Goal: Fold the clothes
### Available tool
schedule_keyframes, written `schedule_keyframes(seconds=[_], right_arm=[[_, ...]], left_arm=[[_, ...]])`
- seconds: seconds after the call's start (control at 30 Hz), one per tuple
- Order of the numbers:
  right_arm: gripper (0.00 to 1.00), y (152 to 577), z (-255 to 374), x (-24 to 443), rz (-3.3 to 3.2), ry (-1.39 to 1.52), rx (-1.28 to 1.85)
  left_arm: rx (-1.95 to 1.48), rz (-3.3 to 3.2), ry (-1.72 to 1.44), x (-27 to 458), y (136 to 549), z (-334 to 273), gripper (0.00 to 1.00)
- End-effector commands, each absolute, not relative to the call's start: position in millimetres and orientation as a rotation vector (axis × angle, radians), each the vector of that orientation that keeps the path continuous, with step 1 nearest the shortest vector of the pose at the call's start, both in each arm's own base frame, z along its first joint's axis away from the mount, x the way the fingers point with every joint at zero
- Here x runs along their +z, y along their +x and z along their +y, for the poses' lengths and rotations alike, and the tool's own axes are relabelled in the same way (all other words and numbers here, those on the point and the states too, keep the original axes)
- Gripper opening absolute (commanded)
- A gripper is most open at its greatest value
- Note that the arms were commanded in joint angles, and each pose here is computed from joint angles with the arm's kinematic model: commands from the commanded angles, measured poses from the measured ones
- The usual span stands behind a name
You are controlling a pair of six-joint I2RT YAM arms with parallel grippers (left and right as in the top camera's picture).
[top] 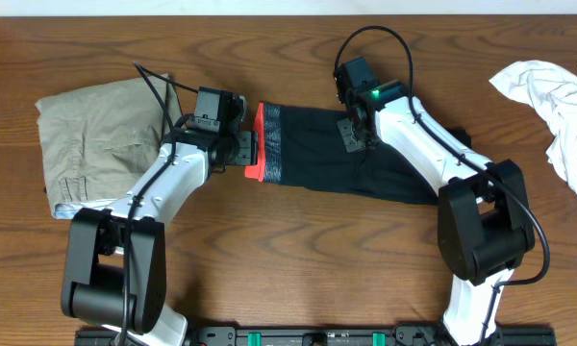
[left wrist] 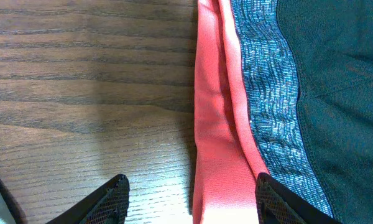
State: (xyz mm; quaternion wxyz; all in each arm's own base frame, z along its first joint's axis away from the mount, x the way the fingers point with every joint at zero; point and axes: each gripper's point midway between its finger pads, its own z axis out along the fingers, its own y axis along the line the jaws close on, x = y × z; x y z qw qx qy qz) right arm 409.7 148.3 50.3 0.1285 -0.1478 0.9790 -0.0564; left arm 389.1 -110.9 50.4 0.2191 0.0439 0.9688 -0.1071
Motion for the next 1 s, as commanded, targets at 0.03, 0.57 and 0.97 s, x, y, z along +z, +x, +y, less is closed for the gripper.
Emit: schedule_keyframes(seconds=[0.03, 0.57, 0.97], right_arm=[[0.23, 409.7, 154.7, 67.5, 2.831, -0.439, -0.090], [0.23, 397.0, 88.8, 66.5, 2.964, -0.205, -0.208], [0.23, 394.0, 88.9, 64.7, 2.991, -0.186, -0.142]], left_arm=[[-0.304, 2.660, 0.129, 58.6, 391.7, -111.1, 0.65], [-0.364, 2.645, 0.145, 58.1, 394.7, -119.5, 0.90], [-0.642, 2.697, 0.208, 13.2, 391.2, -154.9, 0.92]])
